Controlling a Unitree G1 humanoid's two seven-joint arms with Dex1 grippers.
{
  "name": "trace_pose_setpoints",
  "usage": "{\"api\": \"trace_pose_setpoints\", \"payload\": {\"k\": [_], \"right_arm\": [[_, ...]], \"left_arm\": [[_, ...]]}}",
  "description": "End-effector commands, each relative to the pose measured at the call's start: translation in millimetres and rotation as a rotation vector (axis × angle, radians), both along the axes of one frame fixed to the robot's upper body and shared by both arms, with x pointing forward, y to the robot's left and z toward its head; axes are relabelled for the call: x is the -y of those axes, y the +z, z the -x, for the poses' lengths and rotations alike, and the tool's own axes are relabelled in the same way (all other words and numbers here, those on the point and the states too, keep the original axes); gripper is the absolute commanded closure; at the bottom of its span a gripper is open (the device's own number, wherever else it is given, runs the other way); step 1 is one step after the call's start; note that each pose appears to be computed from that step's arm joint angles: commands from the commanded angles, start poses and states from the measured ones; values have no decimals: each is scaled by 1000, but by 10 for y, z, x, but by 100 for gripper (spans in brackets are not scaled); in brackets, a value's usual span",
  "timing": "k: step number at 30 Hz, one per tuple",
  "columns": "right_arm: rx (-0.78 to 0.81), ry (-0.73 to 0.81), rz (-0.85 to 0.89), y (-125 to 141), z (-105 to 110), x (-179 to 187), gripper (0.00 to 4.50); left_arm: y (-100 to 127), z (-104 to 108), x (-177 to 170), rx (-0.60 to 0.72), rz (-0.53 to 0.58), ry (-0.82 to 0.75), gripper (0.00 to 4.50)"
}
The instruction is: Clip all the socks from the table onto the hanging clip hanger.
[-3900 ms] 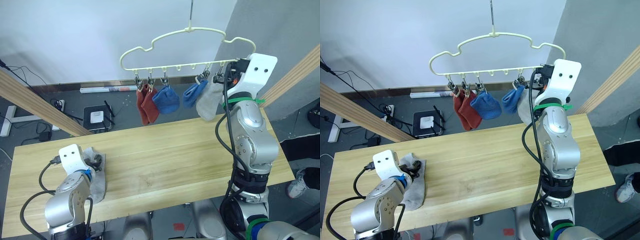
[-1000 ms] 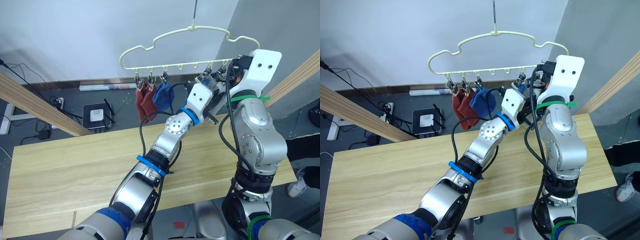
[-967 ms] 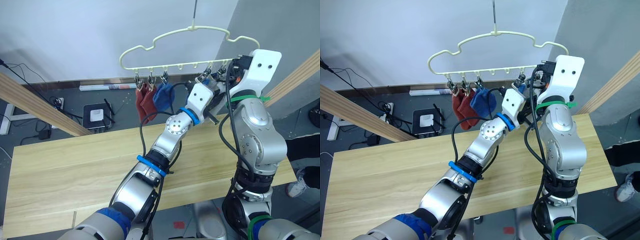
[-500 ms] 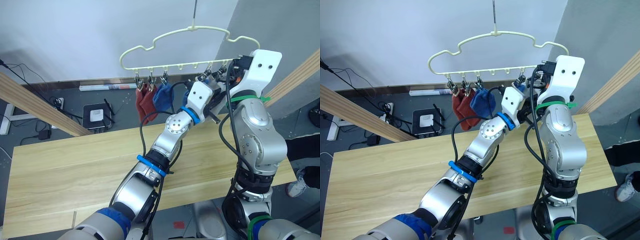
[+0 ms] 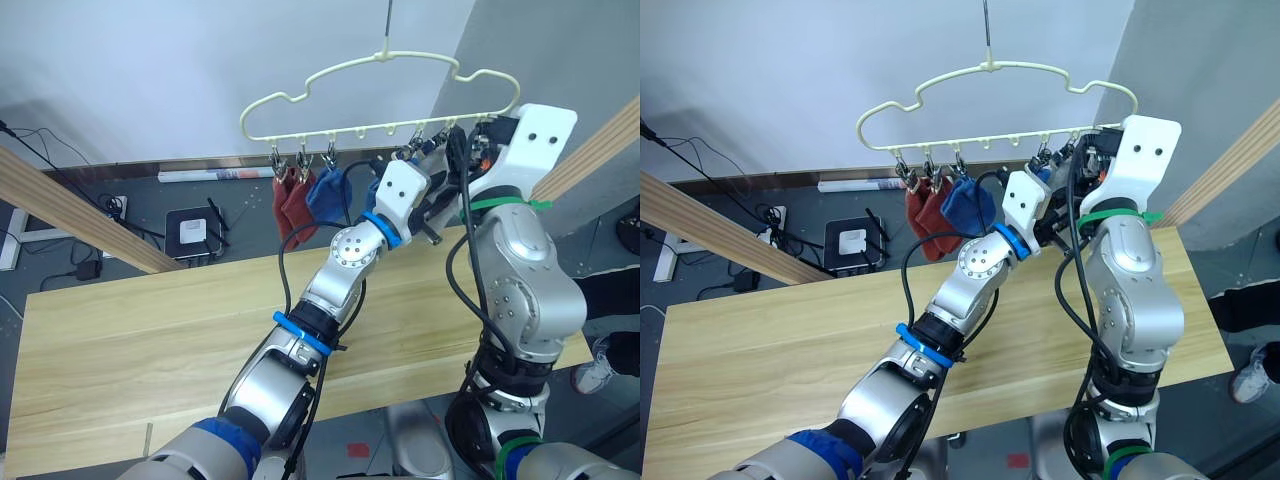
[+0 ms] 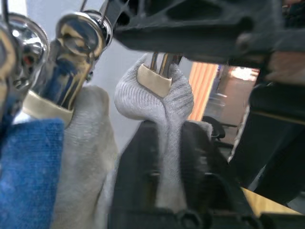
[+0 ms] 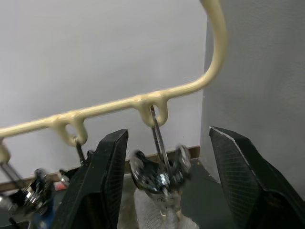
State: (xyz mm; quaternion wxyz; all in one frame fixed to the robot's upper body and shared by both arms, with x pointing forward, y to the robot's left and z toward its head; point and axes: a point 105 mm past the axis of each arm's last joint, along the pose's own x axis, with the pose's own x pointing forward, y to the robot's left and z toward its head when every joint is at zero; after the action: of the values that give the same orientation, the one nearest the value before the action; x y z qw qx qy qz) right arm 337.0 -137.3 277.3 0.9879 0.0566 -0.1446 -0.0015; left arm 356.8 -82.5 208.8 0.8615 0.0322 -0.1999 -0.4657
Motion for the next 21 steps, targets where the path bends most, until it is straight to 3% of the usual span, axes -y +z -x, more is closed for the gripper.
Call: {"api": "trace_pose_setpoints", "payload": {"k": [1, 8, 16, 19, 21], "right_arm": [[65, 89, 28, 114, 215, -31, 162], [35, 205, 112, 15, 387, 3, 162], [-17, 331, 300, -145, 627, 110, 162], [-45, 405, 372, -213, 715, 119, 103], [-60, 440, 401, -247, 741, 121, 44]], "left_arm": [[-18, 287, 180, 5, 12, -135, 231], [-233, 370, -1, 5, -76, -181, 12], [-292, 560, -746, 49, -221, -282, 4], [-225, 501, -1251, 21, -252, -199, 0], [-202, 504, -1383, 0, -261, -185, 0]]}}
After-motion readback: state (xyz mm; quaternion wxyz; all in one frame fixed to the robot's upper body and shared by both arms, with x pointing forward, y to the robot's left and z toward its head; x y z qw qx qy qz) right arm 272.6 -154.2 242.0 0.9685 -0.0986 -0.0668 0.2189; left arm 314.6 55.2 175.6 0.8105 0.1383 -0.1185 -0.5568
